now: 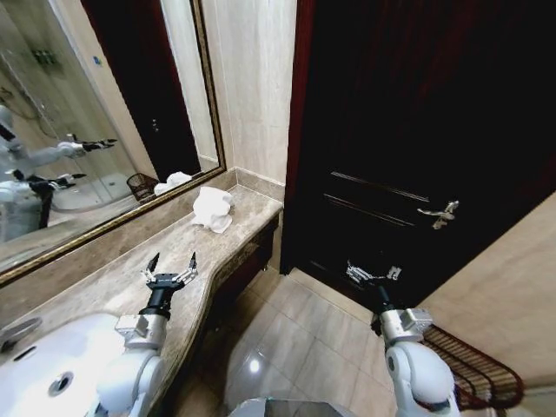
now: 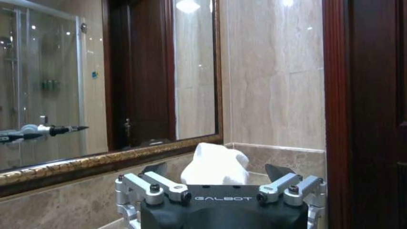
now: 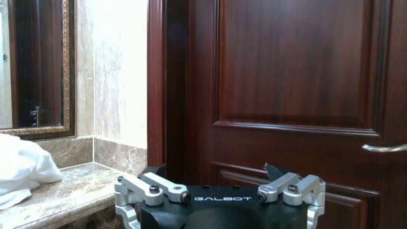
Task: Discard the used towel into the hamper.
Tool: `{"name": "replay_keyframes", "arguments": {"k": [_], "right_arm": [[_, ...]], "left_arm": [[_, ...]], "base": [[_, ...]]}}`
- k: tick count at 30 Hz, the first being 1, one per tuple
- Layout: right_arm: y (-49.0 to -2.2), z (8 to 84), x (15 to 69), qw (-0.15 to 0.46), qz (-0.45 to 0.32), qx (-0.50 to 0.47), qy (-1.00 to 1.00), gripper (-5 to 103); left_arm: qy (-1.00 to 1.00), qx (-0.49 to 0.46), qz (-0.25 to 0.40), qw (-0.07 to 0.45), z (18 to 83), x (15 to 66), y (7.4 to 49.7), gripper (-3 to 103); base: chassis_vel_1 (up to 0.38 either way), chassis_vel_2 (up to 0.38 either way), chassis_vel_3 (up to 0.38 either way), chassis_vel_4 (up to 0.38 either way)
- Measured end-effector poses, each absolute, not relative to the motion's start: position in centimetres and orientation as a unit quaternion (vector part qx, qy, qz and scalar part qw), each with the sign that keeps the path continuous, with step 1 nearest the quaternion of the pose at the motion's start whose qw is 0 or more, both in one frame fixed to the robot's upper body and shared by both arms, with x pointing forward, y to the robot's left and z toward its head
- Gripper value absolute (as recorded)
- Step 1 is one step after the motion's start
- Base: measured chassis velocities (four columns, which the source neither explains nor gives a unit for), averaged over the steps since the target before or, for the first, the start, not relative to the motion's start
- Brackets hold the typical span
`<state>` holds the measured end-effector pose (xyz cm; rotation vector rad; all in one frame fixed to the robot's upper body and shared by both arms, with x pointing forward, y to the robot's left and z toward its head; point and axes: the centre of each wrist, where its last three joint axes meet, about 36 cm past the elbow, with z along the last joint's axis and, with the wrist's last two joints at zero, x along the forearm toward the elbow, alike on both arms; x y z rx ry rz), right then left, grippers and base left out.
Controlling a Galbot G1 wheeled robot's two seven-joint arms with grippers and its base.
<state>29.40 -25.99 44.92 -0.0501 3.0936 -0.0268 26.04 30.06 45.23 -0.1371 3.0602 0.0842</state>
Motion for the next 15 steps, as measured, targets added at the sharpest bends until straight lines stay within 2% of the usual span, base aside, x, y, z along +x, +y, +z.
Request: {"name": "replay_keyframes", "arguments": {"k": [15], "right_arm": [[-26.01,44.67,29.60,0.021,-0.009,-0.018,1.000,100]], "left_arm": [[0.998,-0.046,0.027,0.034,45.05,25.81,30.03,100]], "base": [[-0.105,0.109,0.113,-0.120]]}}
